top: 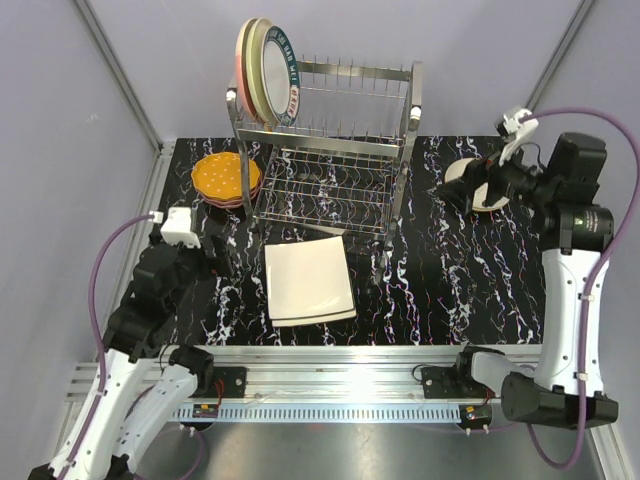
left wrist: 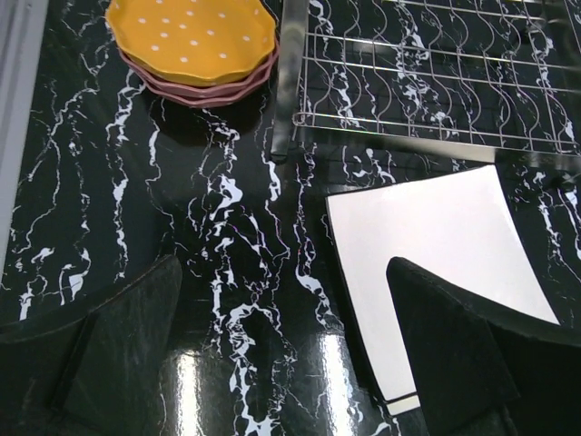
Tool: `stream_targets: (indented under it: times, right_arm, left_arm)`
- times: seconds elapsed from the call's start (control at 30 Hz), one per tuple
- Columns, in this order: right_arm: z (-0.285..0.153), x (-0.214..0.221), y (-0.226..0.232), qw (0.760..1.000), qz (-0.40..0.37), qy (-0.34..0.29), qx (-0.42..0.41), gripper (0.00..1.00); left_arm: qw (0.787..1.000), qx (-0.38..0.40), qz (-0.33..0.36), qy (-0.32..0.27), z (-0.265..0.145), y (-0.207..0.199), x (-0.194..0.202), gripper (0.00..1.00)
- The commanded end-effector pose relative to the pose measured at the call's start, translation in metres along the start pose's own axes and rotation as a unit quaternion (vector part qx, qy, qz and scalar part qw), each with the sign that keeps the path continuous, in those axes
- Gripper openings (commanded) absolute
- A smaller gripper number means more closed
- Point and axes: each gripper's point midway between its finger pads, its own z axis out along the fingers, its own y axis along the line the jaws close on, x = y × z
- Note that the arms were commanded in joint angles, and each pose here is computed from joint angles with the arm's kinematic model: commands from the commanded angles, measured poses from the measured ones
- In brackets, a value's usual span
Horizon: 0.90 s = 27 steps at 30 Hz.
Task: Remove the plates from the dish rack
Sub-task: Place the plate on the table, then grab a plate with the right arm
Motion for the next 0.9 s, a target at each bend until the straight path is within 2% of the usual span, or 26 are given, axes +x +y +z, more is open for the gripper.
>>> stream_targets:
  times: [0.0,0.03,0.1,0.13,0.3,0.37,0.47,0.63,0.7,0.87]
  right_arm:
    - [-0.006,-0.043,0.045,0.998,-0.011,-0.011,-0.063,1.0]
    - [0.002,-0.065,0.074,0.994,-0.036,-0.02,-0.102,1.0]
    - [0.011,-0.084,0.09,0.993,-0.032,-0.023,-0.109,0.99]
    - [0.023,-0.1,0.108,0.989,-0.037,-0.025,-0.139,0.99]
    - [0.079,-0.139,0.145,0.985,-0.019,-0.029,-0.17,0.97]
    - [0.106,-0.158,0.166,0.979,-0.022,-0.053,-0.194,0.98]
    - [0.142,-0.182,0.174,0.98,0.002,-0.093,-0.176,0.98]
    - [0.192,-0.213,0.181,0.972,0.082,-0.151,-0.158,0.94]
    - [0.208,-0.218,0.173,0.971,0.111,-0.163,-0.138,0.9]
    - [0.248,-0.216,0.165,0.969,0.118,-0.183,-0.117,0.77]
  left_arm:
    - [0.999,-0.028,0.007,-0.035,0.001,0.013,-0.002,0.99]
    - [0.999,-0.028,0.006,-0.043,-0.001,0.013,-0.002,0.99]
    - [0.998,-0.032,0.006,-0.044,0.001,0.016,0.003,0.99]
    - [0.998,-0.037,0.006,-0.046,0.001,0.018,0.004,0.99]
    - [0.997,-0.047,0.005,-0.06,-0.004,0.022,0.0,0.99]
    - [0.997,-0.051,0.004,-0.06,-0.004,0.024,0.002,0.99]
    - [0.996,-0.059,0.002,-0.063,-0.006,0.027,0.001,0.99]
    - [0.995,-0.073,-0.003,-0.069,-0.009,0.032,0.0,0.99]
    - [0.995,-0.074,-0.005,-0.07,-0.01,0.033,0.0,0.99]
    - [0.994,-0.079,-0.008,-0.078,-0.013,0.035,-0.002,0.99]
